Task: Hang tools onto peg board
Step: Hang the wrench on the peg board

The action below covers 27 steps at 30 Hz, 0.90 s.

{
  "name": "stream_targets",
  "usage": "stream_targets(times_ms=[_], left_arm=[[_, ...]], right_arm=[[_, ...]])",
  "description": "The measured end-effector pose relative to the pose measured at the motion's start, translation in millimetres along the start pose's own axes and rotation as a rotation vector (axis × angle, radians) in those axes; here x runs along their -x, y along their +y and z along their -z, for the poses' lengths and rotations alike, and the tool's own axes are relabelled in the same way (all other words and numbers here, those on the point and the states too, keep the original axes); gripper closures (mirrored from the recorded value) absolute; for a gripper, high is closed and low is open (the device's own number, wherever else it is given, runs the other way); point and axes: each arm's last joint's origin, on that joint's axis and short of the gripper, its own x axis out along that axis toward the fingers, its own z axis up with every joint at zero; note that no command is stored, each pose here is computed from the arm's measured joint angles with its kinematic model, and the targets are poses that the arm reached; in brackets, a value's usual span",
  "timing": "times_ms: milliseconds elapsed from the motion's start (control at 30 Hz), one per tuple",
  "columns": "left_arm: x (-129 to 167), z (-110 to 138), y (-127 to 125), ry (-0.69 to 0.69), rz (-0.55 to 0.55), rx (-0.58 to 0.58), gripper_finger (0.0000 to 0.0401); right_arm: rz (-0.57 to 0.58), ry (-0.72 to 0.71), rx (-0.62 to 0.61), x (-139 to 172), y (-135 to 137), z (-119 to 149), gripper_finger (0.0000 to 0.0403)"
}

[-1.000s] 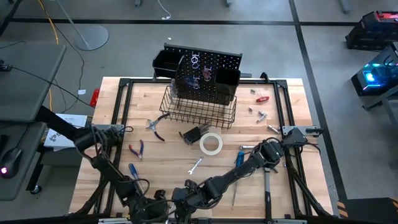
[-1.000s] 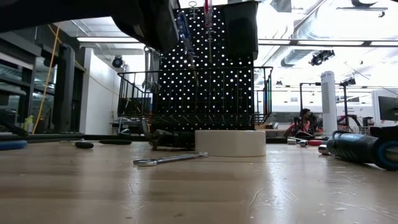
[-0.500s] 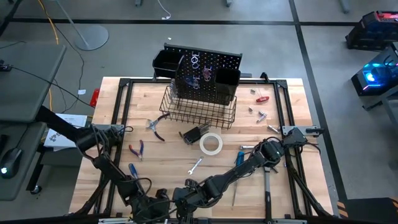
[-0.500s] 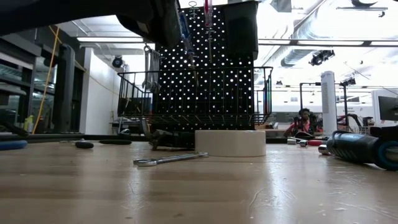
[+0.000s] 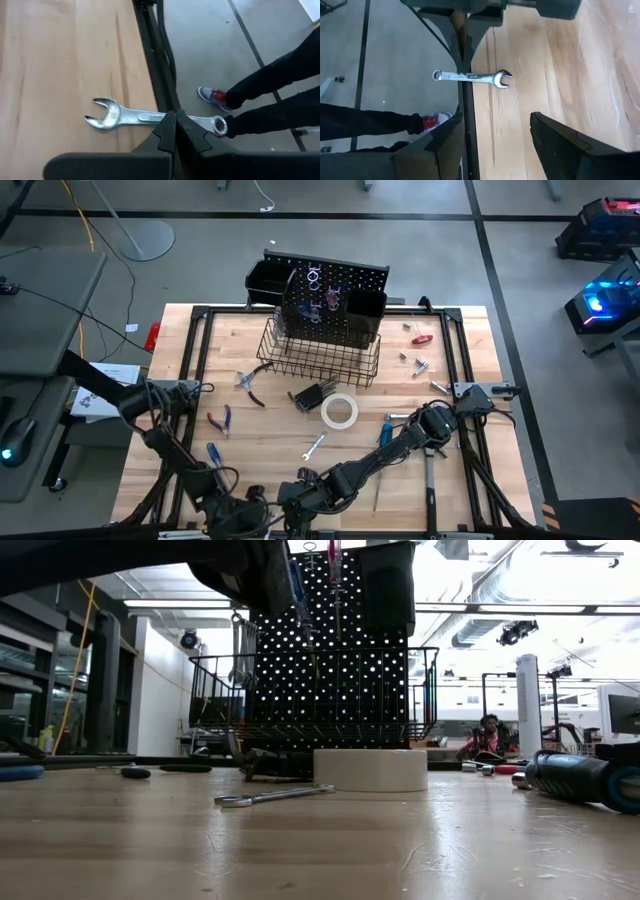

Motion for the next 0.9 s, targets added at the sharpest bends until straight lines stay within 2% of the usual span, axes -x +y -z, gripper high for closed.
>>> stream_targets(times_ms=[200,333,700,900], left_arm=[[-1.3,0.6,0.9,0.005,-0.001,-0.015,0.0401],[-1.6,8.6,1.4,0.079,0.004,-0.013,0.0401],[0.9,20.6,-11.6,0.170,0.102,0.027,0.0401],[-3.8,10.7,-4.7,0.137,0.102,0.052,0.0401]], right_arm=[[-0.007,-0.008,0.007,0.4,0.6,-1.0,0.0187],[-0.007,-0.009,0.014,0.3,0.4,-1.2,0.0187],[-0.006,-0.013,0.022,0.3,0.6,-1.5,0.0187],[-0.007,-0.014,0.022,0.3,0.6,-1.6,0.0187]])
